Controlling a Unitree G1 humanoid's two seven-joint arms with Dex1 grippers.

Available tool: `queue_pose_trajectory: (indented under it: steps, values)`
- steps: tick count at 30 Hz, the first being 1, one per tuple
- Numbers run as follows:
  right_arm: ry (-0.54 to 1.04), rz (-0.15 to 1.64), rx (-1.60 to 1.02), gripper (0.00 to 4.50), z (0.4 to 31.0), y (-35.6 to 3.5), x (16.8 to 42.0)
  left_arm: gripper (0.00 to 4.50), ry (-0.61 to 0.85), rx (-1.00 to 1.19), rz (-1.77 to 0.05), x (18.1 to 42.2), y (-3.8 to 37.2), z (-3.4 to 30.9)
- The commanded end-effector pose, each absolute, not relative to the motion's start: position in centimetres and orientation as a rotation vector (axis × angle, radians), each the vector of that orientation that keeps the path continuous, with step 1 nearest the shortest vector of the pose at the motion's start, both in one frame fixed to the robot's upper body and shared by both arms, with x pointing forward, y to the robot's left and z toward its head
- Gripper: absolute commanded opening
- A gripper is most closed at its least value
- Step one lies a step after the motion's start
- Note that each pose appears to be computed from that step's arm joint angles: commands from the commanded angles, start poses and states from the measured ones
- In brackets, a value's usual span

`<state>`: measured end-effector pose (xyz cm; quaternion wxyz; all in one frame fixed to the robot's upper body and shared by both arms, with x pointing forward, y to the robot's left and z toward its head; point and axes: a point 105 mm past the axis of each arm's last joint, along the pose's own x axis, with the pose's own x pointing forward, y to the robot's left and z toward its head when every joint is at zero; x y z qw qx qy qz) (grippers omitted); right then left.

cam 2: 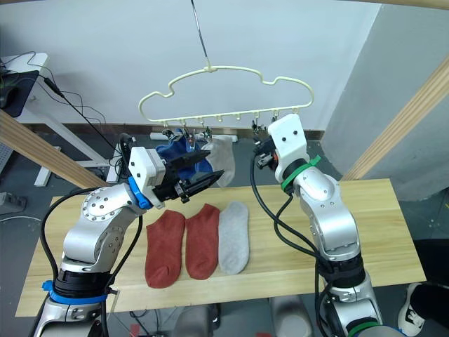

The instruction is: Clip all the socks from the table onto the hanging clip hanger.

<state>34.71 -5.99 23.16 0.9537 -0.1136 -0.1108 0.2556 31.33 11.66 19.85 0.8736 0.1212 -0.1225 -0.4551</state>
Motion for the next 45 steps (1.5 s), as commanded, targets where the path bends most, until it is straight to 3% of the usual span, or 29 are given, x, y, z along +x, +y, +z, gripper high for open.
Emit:
queue_pose_trajectory:
  steps: [1,16,45]
  values:
    - [-0.302,0.554,-0.225,1.56,24.9,-5.1,34.1,2.87,-0.292,0.267,-0.956,31.0,11.3,20.3]
    - [-0.321,0.626,-0.209,1.56,25.3,-3.0,34.1,2.87,-0.288,0.27,-0.953,31.1,11.0,19.9]
    - [-0.316,0.598,-0.138,1.56,25.3,-2.7,35.0,2.87,-0.288,0.269,-0.952,31.1,10.7,19.4]
